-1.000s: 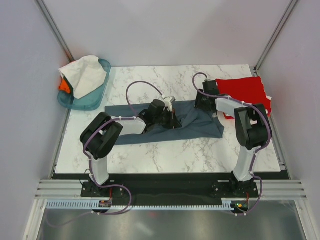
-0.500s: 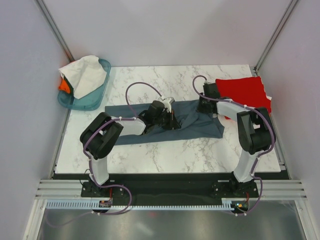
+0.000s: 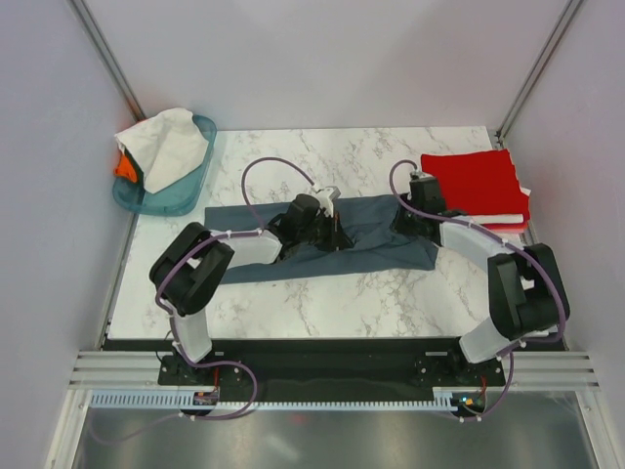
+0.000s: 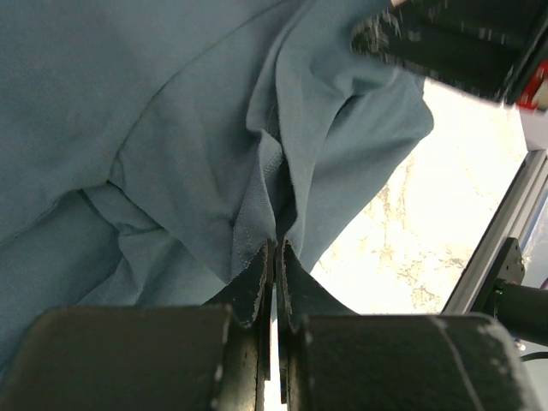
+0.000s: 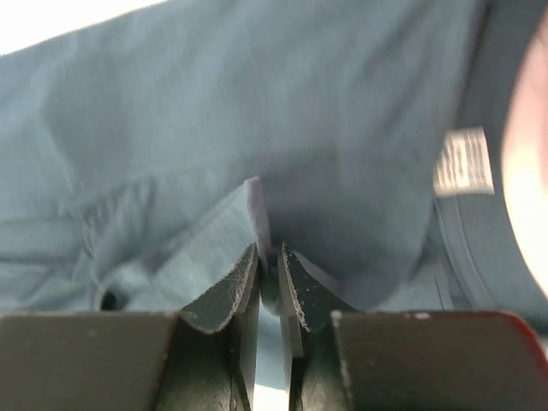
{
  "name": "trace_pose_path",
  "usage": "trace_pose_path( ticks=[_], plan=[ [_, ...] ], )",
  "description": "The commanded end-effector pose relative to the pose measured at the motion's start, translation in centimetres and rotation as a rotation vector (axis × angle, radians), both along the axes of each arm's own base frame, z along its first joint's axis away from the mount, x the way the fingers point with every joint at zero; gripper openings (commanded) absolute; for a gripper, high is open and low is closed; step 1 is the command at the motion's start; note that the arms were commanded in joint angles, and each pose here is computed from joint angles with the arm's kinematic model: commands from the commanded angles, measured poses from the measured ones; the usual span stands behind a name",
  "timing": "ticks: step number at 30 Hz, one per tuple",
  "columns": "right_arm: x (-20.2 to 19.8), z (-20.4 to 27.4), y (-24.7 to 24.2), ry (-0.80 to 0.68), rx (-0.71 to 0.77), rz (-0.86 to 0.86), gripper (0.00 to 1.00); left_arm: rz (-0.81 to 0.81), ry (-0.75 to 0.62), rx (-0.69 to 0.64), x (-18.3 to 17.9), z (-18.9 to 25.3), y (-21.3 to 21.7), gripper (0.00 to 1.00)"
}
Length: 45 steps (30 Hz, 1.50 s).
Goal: Fold and stack the t-shirts
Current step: Fold the tshirt
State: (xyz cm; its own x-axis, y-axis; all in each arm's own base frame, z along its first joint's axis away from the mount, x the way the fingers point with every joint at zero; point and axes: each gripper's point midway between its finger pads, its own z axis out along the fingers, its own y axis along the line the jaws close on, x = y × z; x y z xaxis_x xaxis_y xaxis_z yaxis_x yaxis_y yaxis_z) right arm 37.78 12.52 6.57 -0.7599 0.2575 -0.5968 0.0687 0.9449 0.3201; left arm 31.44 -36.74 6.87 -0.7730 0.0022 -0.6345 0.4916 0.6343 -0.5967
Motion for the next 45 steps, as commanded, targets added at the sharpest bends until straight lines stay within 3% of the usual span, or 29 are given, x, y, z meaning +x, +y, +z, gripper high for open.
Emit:
trace_pose_path(
  ticks=[1, 6, 18, 25, 28, 33, 36, 37, 38, 45],
  plan=[
    [-0.8, 2.0, -0.4, -0.073, 0.024, -0.026, 0.2, -0.005, -0.042, -0.033, -0.2, 2.7, -0.2, 0.02],
    [-2.6, 1.8, -0.6, -0.07, 0.04, -0.022, 0.14, -0.014, -0.043, -0.032, -0.5, 3.4, 0.0, 0.02],
    [-6.5, 1.0, -1.8, -0.063, 0.035, -0.035, 0.14, -0.045, -0.028, 0.0, -1.6, 3.7, 0.7, 0.02],
    [-7.7, 1.3, -2.3, -0.082, 0.035, -0.045, 0.38, -0.082, 0.009, 0.009, -2.6, 2.8, 0.6, 0.02],
    [-7.5, 2.3, -2.3, -0.113, 0.046, -0.048, 0.54, -0.083, 0.03, 0.027, -2.7, 1.6, 0.8, 0.14],
    [-6.2, 3.2, -2.4, -0.13, 0.036, -0.066, 0.58, -0.118, 0.018, 0.008, -3.5, 2.7, 0.8, 0.27],
    [-5.2, 3.5, -2.4, -0.134, 0.029, -0.072, 0.64, -0.167, 0.01, 0.009, -4.3, 3.1, 1.0, 0.38],
    [-4.7, 3.8, -2.4, -0.14, 0.025, -0.074, 0.68, -0.174, 0.001, 0.014, -4.5, 3.4, 1.2, 0.48],
    [-4.5, 3.2, -2.4, -0.123, 0.017, -0.075, 0.68, -0.174, -0.002, 0.017, -4.6, 3.4, 1.4, 0.51],
    [-2.7, 2.4, -2.3, -0.106, 0.016, -0.094, 0.68, -0.104, -0.057, 0.058, -2.7, 4.6, 2.0, 0.56]
  ],
)
